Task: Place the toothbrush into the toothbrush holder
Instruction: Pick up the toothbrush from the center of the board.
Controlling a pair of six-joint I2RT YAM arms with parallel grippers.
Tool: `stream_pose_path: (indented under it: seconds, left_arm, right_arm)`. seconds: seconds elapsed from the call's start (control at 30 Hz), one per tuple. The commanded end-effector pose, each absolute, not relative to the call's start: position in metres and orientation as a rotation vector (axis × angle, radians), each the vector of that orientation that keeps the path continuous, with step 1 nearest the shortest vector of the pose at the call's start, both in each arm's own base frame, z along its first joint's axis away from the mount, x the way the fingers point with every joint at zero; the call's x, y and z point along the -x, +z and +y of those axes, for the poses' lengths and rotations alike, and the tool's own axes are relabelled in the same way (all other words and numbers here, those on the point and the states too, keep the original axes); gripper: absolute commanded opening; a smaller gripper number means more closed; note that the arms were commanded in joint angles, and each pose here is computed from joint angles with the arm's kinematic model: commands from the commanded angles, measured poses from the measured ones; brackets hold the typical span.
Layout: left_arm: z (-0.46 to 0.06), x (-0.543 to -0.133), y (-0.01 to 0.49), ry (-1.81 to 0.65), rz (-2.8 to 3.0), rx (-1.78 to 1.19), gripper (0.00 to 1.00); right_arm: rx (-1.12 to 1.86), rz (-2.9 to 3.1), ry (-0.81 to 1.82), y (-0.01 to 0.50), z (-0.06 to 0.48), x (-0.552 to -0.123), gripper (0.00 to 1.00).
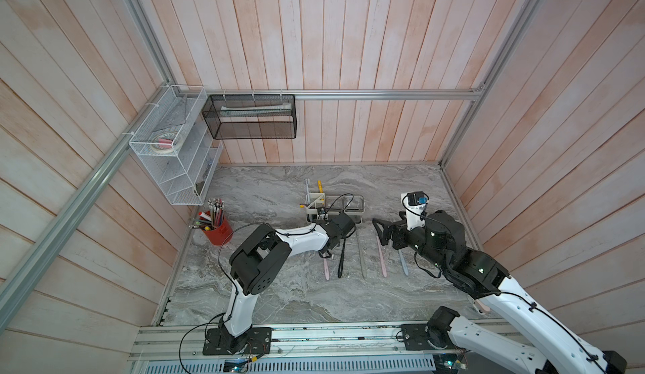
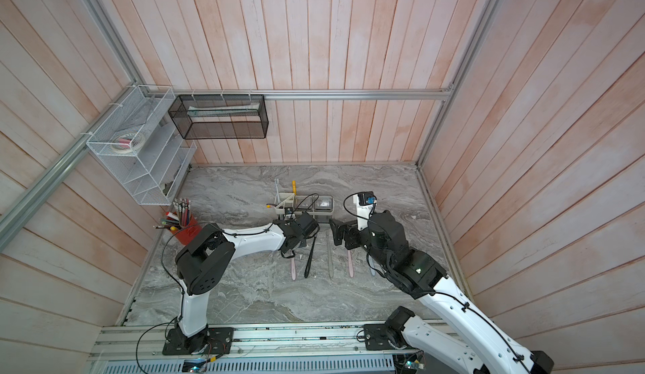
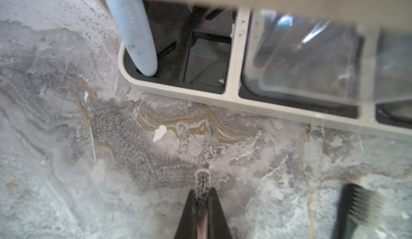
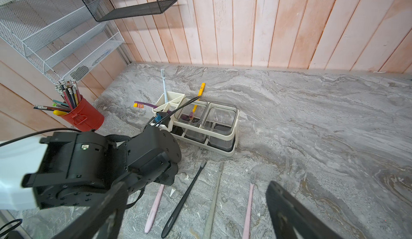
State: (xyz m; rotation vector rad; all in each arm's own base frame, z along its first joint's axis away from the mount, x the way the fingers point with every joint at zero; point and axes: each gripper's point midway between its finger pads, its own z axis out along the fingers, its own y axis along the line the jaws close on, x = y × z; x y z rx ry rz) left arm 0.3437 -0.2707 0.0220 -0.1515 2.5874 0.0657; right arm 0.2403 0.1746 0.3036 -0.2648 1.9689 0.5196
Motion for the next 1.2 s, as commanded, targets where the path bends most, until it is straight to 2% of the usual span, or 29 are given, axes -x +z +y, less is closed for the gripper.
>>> stream_pose_path:
  seconds: [0.0,0.2,0.4,0.6,0.97,1.17]
  left_arm:
    - [-0.259,-0.331,0.021,0.104,2.631,0.155,0.0]
    - [-0.261,-0.321,0.067,0.061,2.556,0.134,0.0]
    - [-0.267,-0.314,0.144,-0.153,2.391,0.137,0.0]
    - [-0.274,-0.303,0.207,-0.352,2.264,0.145,0.0]
    - [-0.292,-0.279,0.258,-0.516,2.17,0.105,0.0]
    - [-0.292,-0.272,0.275,-0.582,2.135,0.113,0.0]
  right_arm:
    - [0.257,1.96,0.566,0.314,0.174,-0.234,0.98]
    - [0.324,2.031,0.667,0.291,0.189,-0.218,0.98]
    - [0.368,2.027,0.916,0.276,0.214,-0.196,0.98]
    - [0.404,2.006,1.014,0.26,0.23,-0.188,0.98]
    - [0.479,2.028,1.126,0.234,0.266,-0.186,0.94]
    - [0.47,2.055,1.158,0.214,0.275,-0.188,0.87]
